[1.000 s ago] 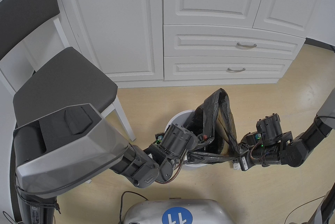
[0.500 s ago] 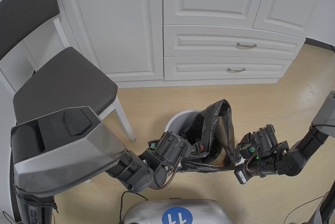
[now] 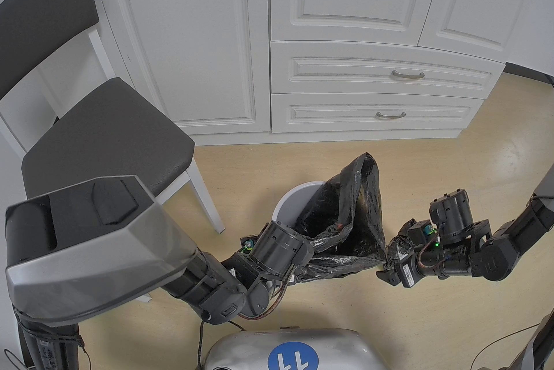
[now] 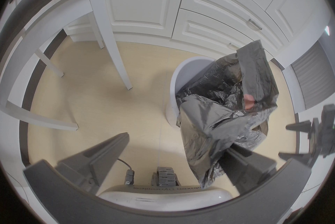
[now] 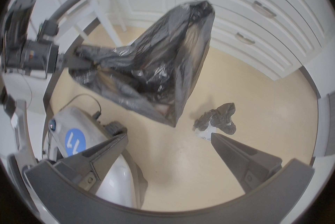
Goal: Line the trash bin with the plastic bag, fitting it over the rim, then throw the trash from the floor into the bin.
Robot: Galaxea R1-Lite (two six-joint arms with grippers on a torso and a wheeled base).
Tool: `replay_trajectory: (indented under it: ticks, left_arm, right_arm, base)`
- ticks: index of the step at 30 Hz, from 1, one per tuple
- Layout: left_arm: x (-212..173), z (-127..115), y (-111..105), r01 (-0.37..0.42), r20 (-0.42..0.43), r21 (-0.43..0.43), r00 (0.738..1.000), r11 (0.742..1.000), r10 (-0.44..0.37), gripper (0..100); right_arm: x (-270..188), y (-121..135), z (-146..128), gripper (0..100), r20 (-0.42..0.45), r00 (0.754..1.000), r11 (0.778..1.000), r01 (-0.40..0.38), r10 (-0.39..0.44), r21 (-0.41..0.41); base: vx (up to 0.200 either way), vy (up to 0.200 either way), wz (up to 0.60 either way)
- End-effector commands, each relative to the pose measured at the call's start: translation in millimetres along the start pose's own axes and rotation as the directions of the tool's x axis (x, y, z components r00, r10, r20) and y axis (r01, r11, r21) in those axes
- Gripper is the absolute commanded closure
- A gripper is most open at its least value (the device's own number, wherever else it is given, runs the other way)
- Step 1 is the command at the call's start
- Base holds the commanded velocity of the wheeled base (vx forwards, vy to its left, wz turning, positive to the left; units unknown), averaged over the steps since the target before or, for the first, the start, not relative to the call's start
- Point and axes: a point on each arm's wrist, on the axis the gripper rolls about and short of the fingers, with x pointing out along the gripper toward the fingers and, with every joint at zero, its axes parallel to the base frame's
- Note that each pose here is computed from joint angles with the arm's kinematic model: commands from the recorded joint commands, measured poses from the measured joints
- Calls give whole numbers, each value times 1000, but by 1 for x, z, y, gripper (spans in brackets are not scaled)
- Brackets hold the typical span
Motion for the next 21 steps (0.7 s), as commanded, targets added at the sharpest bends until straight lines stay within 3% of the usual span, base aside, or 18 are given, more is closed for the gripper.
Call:
replay_trajectory:
  ticks: [1,5,12,15,16,18,21]
  left_arm:
    - [-13,-2,3,11,-6,40,1000,999,-11,0]
    - [-21,-5,4,21,-8,62,1000,998,-21,0]
    - [-32,5,4,47,21,90,999,995,-49,0]
    - [-39,10,2,71,41,128,996,989,-77,0]
    - [-41,10,0,81,45,146,995,986,-89,0]
    - [-43,11,-1,94,46,164,994,982,-103,0]
    - [-44,16,-9,192,43,256,977,947,-210,0]
  right_arm:
    - [7,-8,19,0,55,998,994,13,-19,109]
    - [32,-13,25,0,39,999,975,24,-33,223]
    - [65,-27,25,0,5,998,961,59,-62,271]
    - [81,-28,27,0,0,999,936,51,-55,348]
    - [84,-27,28,100,1,999,928,48,-52,369]
    - [87,-27,28,100,3,999,922,45,-50,384]
    - [88,-25,34,100,46,999,906,-12,-9,422]
  base:
    - [0,0,0]
    - [0,0,0]
    - [0,0,0]
    - [0,0,0]
    - [0,0,0]
    - [0,0,0]
    - [0,0,0]
